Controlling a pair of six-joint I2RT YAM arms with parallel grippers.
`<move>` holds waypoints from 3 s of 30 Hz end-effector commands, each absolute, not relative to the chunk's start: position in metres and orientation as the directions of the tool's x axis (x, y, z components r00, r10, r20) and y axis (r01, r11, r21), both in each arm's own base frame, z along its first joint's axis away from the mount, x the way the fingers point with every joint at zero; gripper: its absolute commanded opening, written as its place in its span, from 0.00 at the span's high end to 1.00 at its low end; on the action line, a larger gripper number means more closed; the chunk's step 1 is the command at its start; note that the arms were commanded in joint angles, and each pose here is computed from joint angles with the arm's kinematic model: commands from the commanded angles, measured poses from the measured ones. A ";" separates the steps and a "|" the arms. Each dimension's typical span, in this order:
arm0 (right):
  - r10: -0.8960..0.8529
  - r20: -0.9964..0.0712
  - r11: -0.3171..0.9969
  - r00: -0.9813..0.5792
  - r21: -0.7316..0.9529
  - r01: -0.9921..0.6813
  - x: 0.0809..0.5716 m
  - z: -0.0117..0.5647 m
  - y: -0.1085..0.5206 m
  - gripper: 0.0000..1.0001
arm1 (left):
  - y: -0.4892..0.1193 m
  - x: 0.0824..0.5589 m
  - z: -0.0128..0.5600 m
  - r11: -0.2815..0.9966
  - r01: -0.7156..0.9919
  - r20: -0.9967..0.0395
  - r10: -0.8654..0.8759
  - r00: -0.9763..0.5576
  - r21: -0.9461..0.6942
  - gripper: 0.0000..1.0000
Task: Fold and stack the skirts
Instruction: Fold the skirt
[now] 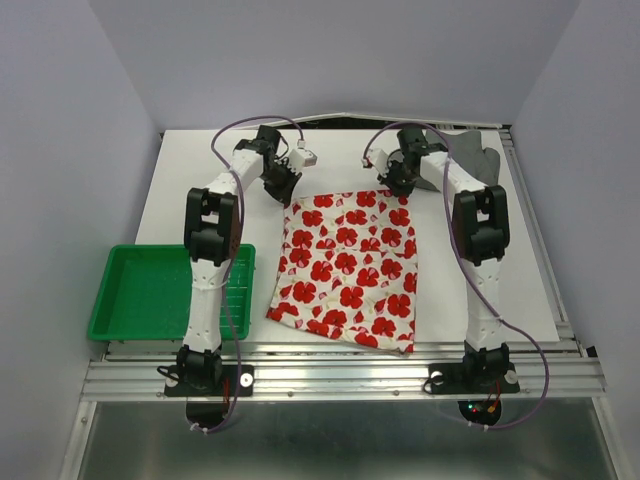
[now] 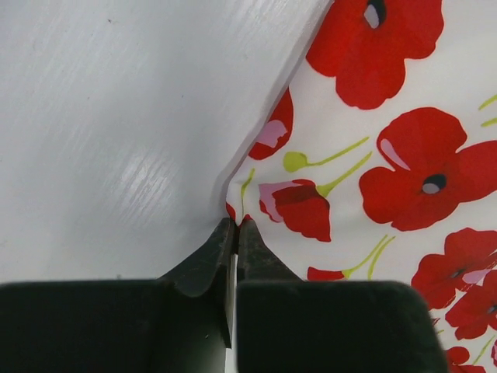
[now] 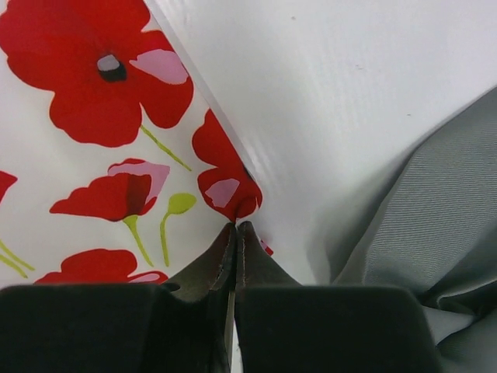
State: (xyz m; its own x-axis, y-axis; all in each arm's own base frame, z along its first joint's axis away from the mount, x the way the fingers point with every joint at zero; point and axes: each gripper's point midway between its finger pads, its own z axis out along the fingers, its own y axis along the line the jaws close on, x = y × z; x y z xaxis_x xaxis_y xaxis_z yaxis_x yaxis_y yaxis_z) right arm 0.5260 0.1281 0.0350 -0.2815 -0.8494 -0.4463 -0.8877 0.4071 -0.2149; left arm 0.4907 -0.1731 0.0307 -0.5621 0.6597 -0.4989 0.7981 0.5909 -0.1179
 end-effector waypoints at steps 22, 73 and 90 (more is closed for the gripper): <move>-0.795 -0.592 0.536 -0.134 -0.582 -0.612 0.617 0.205 0.119 0.99 | -0.162 0.525 0.198 0.657 0.717 -0.777 0.569 -0.269 0.232 1.00; -0.812 -0.511 0.485 -0.282 -0.323 -0.813 0.364 0.124 0.105 0.99 | -0.145 0.308 0.117 0.400 0.871 -0.595 0.786 -0.167 0.284 1.00; -0.794 -0.511 0.480 -0.328 -0.197 -0.855 0.329 0.085 0.110 0.99 | -0.150 0.280 0.061 0.372 0.906 -0.530 0.820 -0.217 0.204 0.96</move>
